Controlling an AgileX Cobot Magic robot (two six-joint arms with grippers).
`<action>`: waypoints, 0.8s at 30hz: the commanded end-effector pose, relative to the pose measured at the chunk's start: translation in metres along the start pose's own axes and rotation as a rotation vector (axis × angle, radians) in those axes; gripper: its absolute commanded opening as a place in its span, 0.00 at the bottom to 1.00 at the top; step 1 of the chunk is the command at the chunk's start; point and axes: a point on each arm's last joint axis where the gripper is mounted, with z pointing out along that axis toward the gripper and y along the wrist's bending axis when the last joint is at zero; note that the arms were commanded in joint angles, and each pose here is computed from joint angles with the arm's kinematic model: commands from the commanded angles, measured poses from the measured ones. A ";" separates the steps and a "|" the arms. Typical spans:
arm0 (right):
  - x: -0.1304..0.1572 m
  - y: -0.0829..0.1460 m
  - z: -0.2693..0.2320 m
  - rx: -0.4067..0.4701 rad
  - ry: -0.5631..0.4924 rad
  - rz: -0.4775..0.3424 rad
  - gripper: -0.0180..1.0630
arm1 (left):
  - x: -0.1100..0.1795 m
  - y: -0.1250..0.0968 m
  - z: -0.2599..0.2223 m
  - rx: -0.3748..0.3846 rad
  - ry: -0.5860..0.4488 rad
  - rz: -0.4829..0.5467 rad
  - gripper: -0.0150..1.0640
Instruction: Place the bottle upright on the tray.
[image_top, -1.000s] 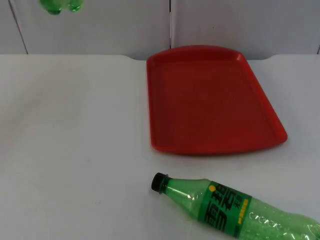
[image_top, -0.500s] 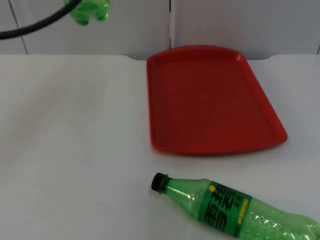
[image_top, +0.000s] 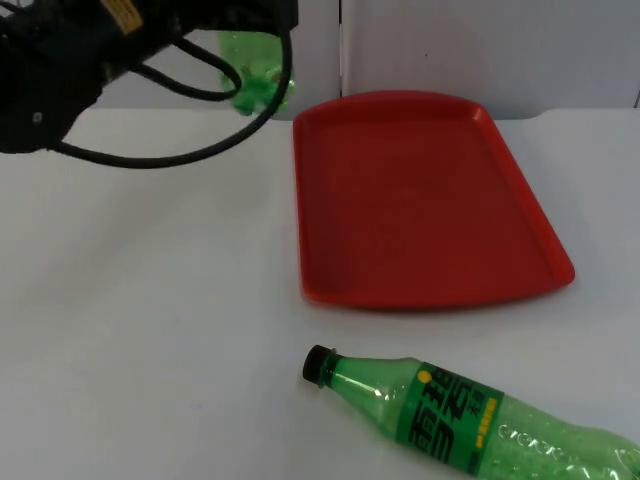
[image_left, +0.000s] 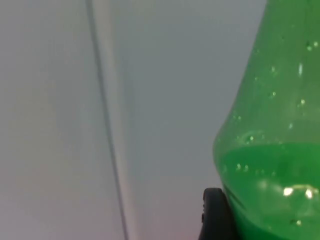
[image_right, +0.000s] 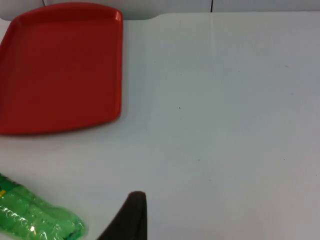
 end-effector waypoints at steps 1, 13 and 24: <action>0.000 0.000 0.000 0.007 -0.009 -0.003 0.99 | 0.002 -0.002 0.013 0.054 -0.045 -0.001 0.01; 0.000 0.000 0.000 0.007 -0.009 -0.003 0.99 | 0.050 0.012 0.060 0.069 -0.064 -0.084 0.01; 0.000 0.000 0.000 0.007 -0.009 -0.003 0.99 | 0.092 -0.013 0.094 0.159 -0.043 -0.060 0.01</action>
